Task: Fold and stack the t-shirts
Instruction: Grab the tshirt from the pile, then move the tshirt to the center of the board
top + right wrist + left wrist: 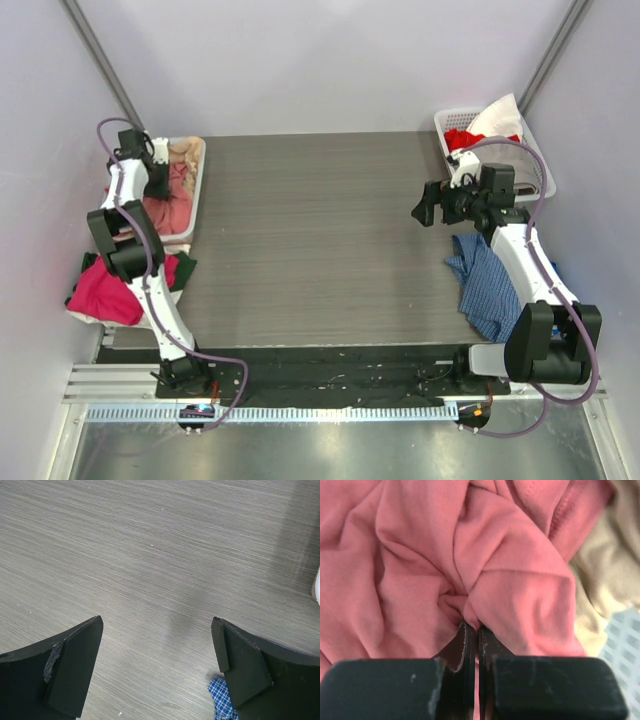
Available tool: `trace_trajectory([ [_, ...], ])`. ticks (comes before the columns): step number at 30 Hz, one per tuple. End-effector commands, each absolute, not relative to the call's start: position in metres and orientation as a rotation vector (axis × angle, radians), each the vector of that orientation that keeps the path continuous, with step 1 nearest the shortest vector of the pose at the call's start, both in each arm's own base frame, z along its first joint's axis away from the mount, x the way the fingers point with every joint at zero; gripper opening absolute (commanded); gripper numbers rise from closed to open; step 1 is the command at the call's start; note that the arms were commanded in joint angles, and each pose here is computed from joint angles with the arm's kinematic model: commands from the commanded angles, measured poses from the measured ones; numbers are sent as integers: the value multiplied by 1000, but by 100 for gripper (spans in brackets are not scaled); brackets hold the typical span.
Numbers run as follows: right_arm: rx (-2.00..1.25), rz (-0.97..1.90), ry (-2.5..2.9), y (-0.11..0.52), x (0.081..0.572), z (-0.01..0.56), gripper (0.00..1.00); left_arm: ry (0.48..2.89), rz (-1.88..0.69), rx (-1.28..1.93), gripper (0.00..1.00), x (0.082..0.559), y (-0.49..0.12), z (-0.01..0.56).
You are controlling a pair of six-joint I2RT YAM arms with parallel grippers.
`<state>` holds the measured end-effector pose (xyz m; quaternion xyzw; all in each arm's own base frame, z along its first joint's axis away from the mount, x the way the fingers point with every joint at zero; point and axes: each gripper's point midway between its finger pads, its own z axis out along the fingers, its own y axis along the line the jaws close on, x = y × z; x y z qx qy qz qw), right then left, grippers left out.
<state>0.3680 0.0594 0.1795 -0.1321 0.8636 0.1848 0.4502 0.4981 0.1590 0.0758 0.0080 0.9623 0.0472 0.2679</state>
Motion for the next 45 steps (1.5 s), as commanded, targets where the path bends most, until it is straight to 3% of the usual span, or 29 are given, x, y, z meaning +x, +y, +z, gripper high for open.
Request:
trace_trajectory([
  [1,-346,451,2121,58,373,183,100,2407,-102,-13,0,485,119,170],
  [7,-342,468,2163,58,375,169,100,2189,-171,199,0,458,32,281],
  [18,-337,471,2183,57,376,162,100,2016,-416,316,0,433,-48,370],
  [25,-334,463,2197,56,376,158,100,1830,-552,537,0,419,-134,429],
  [32,-331,447,2214,53,377,152,100,1631,-571,616,0,405,-188,496],
  [38,-327,445,2219,52,378,151,100,1653,-504,692,0,396,-214,474],
  [45,-323,439,2225,50,378,149,100,1800,-520,799,0,395,-245,393],
])
